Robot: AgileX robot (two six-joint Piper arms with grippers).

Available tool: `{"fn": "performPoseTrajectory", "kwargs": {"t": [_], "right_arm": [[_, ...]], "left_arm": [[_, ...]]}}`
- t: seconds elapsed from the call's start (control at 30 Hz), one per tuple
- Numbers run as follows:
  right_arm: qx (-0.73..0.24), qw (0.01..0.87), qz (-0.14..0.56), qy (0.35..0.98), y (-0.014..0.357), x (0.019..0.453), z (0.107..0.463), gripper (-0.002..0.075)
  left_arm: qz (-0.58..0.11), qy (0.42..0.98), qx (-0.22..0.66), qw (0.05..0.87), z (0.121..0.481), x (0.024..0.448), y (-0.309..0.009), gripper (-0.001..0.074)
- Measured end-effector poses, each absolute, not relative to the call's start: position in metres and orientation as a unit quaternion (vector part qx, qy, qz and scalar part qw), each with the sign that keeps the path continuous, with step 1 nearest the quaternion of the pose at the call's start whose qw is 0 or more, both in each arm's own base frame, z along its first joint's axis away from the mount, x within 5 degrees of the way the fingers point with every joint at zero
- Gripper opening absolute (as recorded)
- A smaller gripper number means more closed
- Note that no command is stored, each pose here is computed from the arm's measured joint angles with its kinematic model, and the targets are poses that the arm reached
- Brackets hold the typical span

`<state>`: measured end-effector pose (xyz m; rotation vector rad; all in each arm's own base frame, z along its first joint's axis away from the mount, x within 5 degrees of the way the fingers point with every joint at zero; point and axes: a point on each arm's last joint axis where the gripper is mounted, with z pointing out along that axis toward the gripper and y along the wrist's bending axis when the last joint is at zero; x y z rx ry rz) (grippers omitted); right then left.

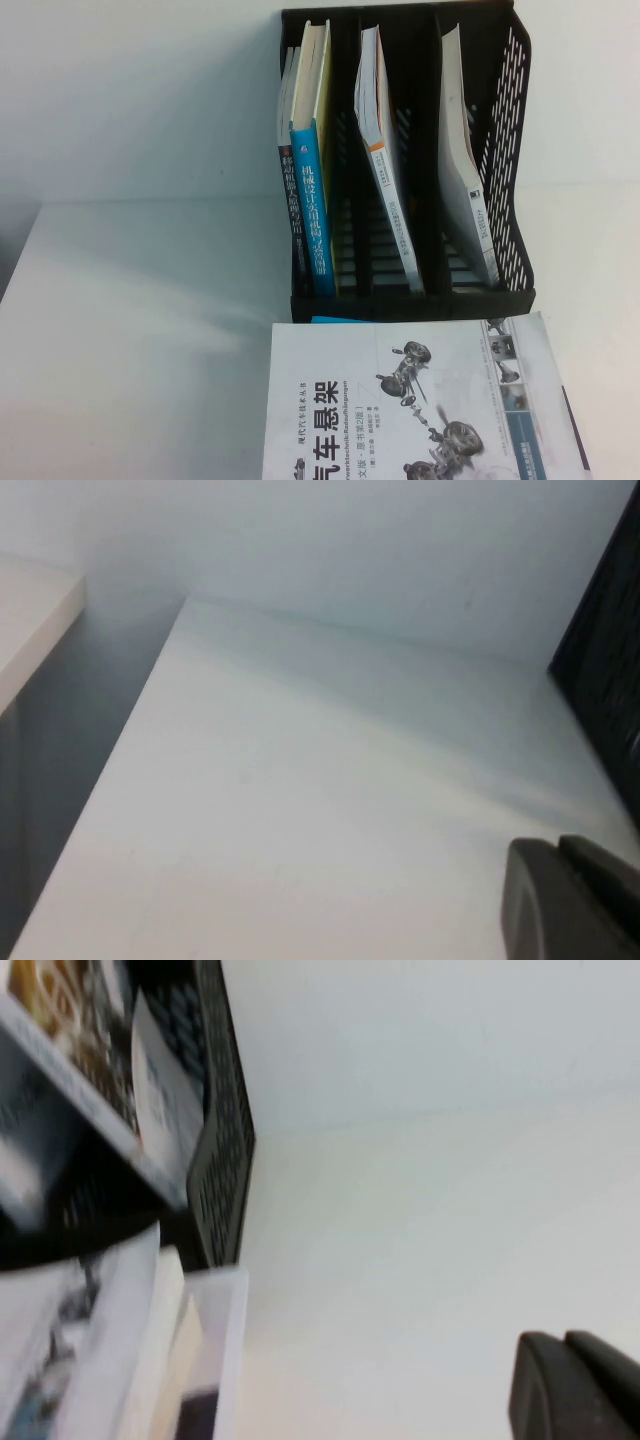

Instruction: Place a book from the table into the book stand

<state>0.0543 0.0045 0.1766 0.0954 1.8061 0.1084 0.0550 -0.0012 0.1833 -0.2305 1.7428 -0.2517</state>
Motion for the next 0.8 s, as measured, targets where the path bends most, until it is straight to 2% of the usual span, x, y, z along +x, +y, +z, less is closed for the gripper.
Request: {"fn": "performPoseTrajectory", "kwargs": {"t": [0.2, 0.33, 0.5, 0.6, 0.67, 0.73, 0.8], "right_arm": [[0.107, 0.711, 0.075, 0.691, -0.002, 0.057, 0.200, -0.0004], [0.133, 0.745, 0.079, 0.649, -0.006, 0.056, 0.209, -0.0004], [0.241, 0.778, 0.170, 0.555, -0.014, 0.052, 0.222, -0.0004], [0.282, 0.808, 0.212, 0.472, -0.021, 0.046, 0.234, -0.0004], [0.274, 0.832, 0.219, 0.429, -0.022, 0.041, 0.244, -0.0004], [0.223, 0.863, 0.204, 0.406, -0.017, 0.035, 0.265, -0.0004], [0.154, 0.892, 0.173, 0.389, -0.010, 0.026, 0.290, -0.0004]], "left_arm": [[-0.184, 0.651, -0.116, 0.727, 0.211, 0.056, -0.004, -0.0004], [-0.223, 0.606, -0.136, 0.751, 0.220, 0.054, -0.004, -0.0004], [-0.252, 0.553, -0.140, 0.781, 0.231, 0.051, -0.003, -0.0004], [-0.291, 0.470, -0.134, 0.822, 0.247, 0.043, -0.002, -0.0004], [-0.316, 0.406, -0.120, 0.849, 0.258, 0.035, -0.002, -0.0004], [-0.335, 0.364, -0.108, 0.862, 0.264, 0.029, -0.003, -0.0004], [-0.357, 0.350, -0.108, 0.859, 0.267, 0.027, -0.003, -0.0004]]}}
